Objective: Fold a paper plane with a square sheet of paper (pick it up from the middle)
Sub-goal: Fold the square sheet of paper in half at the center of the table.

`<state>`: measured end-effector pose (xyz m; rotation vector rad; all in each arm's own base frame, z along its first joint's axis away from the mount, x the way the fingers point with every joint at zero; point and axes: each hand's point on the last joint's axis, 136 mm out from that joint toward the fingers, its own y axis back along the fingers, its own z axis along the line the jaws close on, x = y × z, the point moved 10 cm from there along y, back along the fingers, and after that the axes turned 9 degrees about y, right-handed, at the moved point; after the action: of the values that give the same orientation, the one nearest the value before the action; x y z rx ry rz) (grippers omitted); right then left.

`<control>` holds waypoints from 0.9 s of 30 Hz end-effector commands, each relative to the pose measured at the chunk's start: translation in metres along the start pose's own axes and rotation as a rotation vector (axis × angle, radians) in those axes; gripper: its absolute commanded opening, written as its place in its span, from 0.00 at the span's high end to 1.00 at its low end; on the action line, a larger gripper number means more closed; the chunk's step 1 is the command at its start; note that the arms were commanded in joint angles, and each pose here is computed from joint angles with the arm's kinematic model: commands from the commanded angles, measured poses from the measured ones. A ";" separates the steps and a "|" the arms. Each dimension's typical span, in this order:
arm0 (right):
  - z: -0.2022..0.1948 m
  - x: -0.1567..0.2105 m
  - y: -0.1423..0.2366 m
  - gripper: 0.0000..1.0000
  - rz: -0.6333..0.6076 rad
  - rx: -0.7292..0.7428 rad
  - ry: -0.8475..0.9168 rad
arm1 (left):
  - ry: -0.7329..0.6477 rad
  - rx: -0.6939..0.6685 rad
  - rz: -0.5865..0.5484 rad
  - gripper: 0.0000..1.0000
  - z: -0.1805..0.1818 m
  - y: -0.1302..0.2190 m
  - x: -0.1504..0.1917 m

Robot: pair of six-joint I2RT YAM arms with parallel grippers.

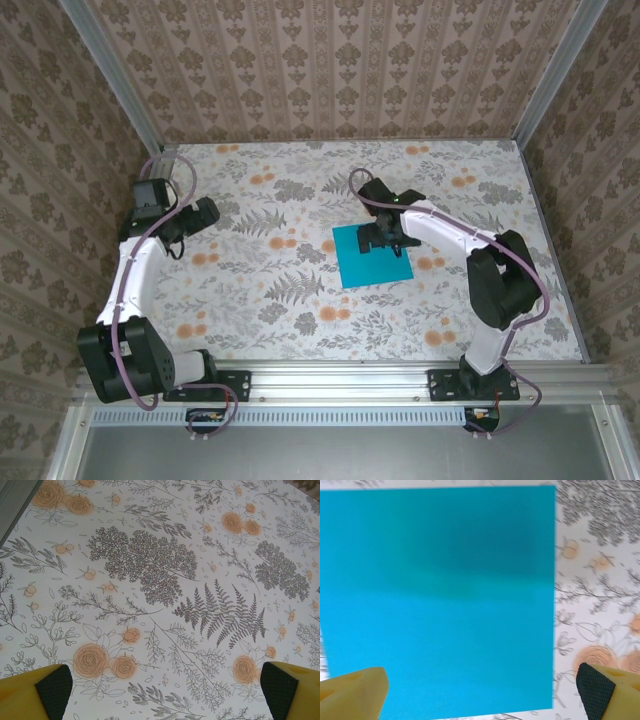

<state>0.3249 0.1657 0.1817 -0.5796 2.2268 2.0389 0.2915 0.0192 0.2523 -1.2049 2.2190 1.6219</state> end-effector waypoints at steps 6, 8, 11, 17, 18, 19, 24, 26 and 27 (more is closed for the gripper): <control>0.013 -0.019 -0.028 0.00 0.111 -0.070 0.050 | -0.047 0.075 0.004 0.00 -0.014 0.003 -0.002; 0.015 -0.021 -0.036 0.00 0.135 -0.073 0.056 | -0.054 0.075 0.017 0.00 -0.015 0.000 -0.001; 0.017 -0.022 -0.048 0.00 0.174 -0.068 0.067 | -0.062 0.075 0.029 0.00 -0.016 -0.004 0.000; 0.016 -0.017 -0.063 0.00 0.219 -0.031 0.064 | -0.070 0.066 0.039 0.00 -0.017 -0.006 0.002; 0.016 -0.016 -0.066 0.00 0.226 -0.025 0.062 | -0.072 0.065 0.041 0.00 -0.017 -0.007 0.002; 0.016 -0.015 -0.068 0.00 0.233 -0.024 0.063 | -0.071 0.062 0.042 0.00 -0.017 -0.007 0.003; 0.016 -0.005 -0.086 0.00 0.284 -0.047 0.050 | -0.074 0.049 0.050 0.00 -0.017 -0.008 0.003; 0.015 0.000 -0.093 0.00 0.307 -0.042 0.044 | -0.076 0.045 0.049 0.00 -0.017 -0.008 0.003; 0.015 0.003 -0.096 0.00 0.317 -0.041 0.045 | -0.077 0.044 0.049 0.00 -0.017 -0.008 0.003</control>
<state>0.3594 0.1829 0.1153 -0.4174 2.3461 2.2251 0.2963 0.0029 0.2440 -1.0904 2.2763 1.5972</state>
